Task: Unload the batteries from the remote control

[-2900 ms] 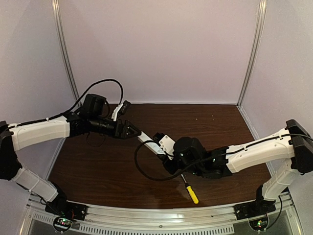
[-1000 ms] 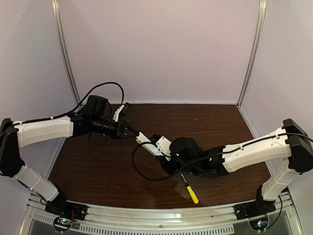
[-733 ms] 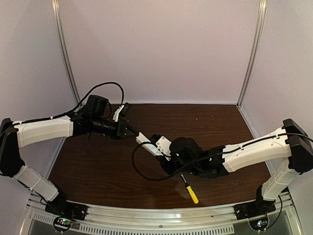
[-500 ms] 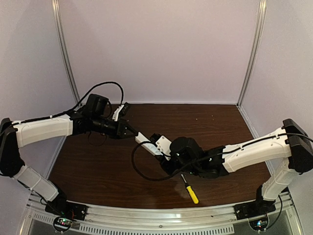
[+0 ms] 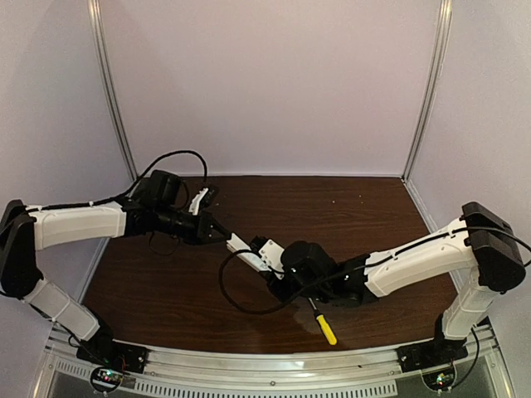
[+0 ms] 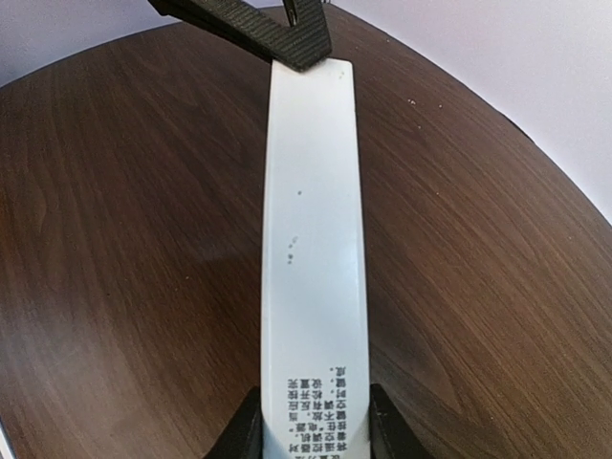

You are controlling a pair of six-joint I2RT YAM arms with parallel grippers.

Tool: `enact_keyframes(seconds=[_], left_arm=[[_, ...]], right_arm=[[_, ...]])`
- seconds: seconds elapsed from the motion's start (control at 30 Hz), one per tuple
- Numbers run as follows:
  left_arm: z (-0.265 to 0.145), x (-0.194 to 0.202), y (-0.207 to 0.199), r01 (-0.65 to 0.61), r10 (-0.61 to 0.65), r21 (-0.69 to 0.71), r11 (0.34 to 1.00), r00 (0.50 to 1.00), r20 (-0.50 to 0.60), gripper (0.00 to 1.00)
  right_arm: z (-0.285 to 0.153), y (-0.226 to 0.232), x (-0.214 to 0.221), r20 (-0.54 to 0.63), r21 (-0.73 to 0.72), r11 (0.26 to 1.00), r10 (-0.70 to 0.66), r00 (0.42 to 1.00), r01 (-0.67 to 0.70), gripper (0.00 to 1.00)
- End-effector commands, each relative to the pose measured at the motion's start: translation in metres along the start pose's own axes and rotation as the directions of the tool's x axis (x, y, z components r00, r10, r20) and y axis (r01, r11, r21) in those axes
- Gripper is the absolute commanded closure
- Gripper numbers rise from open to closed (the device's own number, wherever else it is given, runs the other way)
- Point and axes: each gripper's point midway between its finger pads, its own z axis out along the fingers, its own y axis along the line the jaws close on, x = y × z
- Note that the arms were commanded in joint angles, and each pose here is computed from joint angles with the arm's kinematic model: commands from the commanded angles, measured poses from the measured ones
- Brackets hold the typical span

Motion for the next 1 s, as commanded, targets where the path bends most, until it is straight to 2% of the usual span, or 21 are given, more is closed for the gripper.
enact_keyframes(seconds=[0.0,0.6,0.97], left_arm=[[0.008,0.013,0.032,0.035,-0.035,-0.065,0.997,0.999,0.001,1.0],[0.04,0.054,0.073,0.108,-0.112,-0.073,0.991,0.992,-0.05,1.0],[0.05,0.069,0.089,0.126,-0.132,-0.086,0.988,0.989,-0.071,1.0]], right_arm=[[0.01,-0.005,0.004,-0.007,0.039,0.999,0.01,1.0,-0.01,1.0],[0.034,0.006,0.039,-0.071,0.026,1.0,0.005,0.997,-0.003,0.99],[0.046,0.014,0.055,-0.096,0.001,1.0,-0.002,0.995,0.002,0.8]])
